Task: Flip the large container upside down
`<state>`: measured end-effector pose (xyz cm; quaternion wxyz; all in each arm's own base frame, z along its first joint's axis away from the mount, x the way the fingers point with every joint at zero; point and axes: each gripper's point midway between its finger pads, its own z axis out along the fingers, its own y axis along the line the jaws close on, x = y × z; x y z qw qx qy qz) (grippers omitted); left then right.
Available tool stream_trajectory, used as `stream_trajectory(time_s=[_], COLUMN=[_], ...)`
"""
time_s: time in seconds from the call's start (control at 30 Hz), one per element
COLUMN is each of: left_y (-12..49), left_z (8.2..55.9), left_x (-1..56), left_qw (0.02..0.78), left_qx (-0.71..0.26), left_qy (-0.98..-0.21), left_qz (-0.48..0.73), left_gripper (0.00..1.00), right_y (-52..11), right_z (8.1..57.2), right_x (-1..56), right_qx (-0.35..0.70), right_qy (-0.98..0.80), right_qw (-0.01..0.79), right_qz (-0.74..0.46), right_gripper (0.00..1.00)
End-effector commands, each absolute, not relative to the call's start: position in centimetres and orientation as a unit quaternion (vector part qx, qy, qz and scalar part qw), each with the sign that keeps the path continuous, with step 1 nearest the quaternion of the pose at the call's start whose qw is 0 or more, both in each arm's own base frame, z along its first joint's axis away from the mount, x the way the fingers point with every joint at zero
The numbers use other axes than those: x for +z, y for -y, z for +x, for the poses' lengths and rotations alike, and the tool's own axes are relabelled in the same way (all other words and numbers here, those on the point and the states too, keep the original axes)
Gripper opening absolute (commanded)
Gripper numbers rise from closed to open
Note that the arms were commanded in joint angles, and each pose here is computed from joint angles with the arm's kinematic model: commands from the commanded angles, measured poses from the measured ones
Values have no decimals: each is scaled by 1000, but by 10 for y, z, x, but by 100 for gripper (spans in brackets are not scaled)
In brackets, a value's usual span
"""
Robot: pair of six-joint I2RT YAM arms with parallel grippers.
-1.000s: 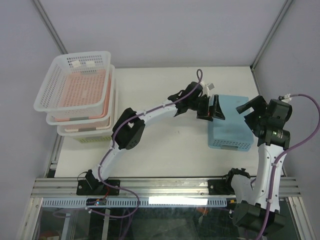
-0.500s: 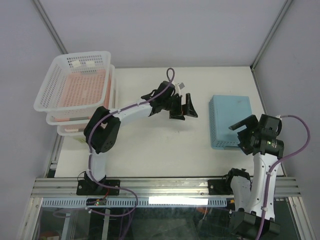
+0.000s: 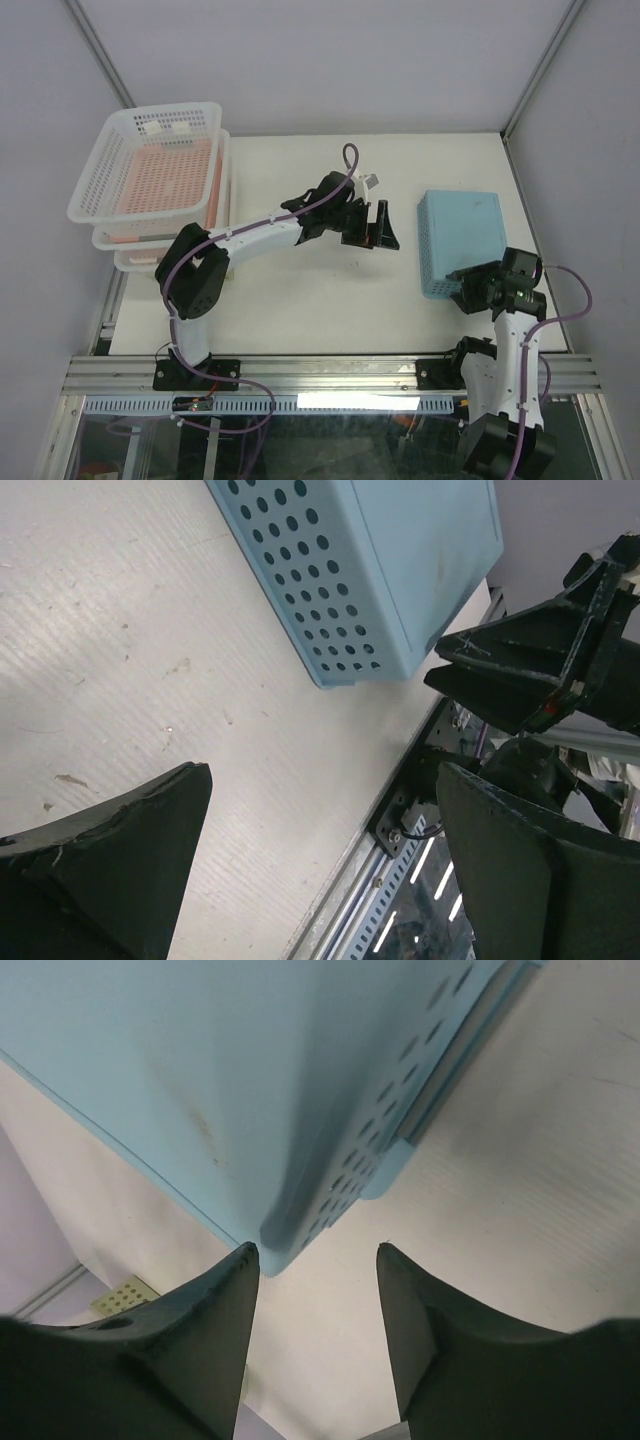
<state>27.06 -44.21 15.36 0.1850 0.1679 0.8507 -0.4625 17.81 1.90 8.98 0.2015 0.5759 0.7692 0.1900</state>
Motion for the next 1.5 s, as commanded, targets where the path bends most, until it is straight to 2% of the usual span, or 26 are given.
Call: stream_trajectory(time_s=[0.0,0.1,0.27,0.33,0.53,0.7,0.77,0.97,1.07,1.27,1.37,1.47], left_y=[440,438,438,437,428,415,409,408,409,408,409,409], left_z=[272,269,267,264,258,253,251,250,251,252,251,252], left_x=[184,180,171,171,170,173,173,174,179,184,183,182], left_qw=[229,226,221,216,222,233,237,239,243,249,245,245], left_qx=[-479,-476,-473,-474,-461,-448,-444,-442,-446,-447,-449,-447], left_qy=[-825,-827,-827,-826,-830,-832,-834,-835,-831,-829,-830,-832], left_qz=[195,197,209,215,224,227,226,224,226,224,224,220], left_gripper=[99,99,99,99,99,99,99,99,99,99,99,99], right_y=[-7,0,13,23,62,77,68,56,43,11,-6,-20], right_z=[211,219,235,248,298,362,376,356,340,325,328,335], right_x=[113,109,92,94,102,99,101,107,111,126,123,110], right_qx=[210,203,186,182,148,152,173,173,182,179,176,135], right_qy=[-749,-745,-734,-721,-684,-702,-724,-739,-746,-773,-794,-830], right_qw=[260,273,281,303,356,345,332,350,375,440,441,413], right_qz=[572,574,590,596,620,604,579,549,519,420,380,350], right_gripper=[54,53,37,35,35,36,39,57,58,54,45,41])
